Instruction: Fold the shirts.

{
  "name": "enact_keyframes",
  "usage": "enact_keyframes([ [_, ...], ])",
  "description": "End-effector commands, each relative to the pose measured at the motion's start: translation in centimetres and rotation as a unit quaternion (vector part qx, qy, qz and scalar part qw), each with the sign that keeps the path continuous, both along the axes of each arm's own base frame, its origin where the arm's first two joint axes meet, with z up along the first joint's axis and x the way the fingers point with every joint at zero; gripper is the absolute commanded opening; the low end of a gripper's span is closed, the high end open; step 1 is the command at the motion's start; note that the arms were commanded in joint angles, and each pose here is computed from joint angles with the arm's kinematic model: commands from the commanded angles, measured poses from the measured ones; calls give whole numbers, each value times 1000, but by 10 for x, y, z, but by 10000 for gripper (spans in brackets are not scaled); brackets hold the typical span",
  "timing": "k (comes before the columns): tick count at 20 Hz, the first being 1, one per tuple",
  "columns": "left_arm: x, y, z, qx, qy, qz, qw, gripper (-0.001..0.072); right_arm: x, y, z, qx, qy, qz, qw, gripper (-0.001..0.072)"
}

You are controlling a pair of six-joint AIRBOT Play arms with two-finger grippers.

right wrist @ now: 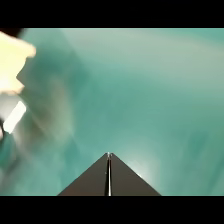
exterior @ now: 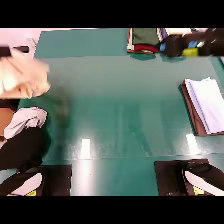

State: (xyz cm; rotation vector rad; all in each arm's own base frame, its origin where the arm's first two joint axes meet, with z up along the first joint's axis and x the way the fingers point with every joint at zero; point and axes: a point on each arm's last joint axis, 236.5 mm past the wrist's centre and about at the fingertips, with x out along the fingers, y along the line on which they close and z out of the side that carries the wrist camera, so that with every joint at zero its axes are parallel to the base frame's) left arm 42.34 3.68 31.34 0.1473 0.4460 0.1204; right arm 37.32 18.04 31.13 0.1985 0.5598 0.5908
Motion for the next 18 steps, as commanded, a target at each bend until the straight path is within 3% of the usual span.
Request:
enact_keyframes([
  [1,-75,-62,126,18,-132,-96,986,20,-10,-12,74,15,-82,-12,996,20],
  [6,-103,-194,124,-30,-113,-291,950,20,-26,-53,128,5,-137,-53,989,20],
  [12,-130,-410,-17,-30,74,-531,843,23,-41,-86,133,-18,-131,-91,987,20],
  [13,-137,-433,-38,-30,97,-554,826,111,-42,-89,130,-22,-125,-93,988,19],
  [14,-139,-447,-55,-36,117,-563,818,410,-44,-92,127,-26,-119,-95,988,20],
  [15,-133,-450,-66,-36,129,-557,820,485,-44,-95,125,-28,-114,-99,988,20],
  [18,-86,-391,-76,-35,163,-473,865,485,-44,-101,121,-34,-106,-105,988,20],
])
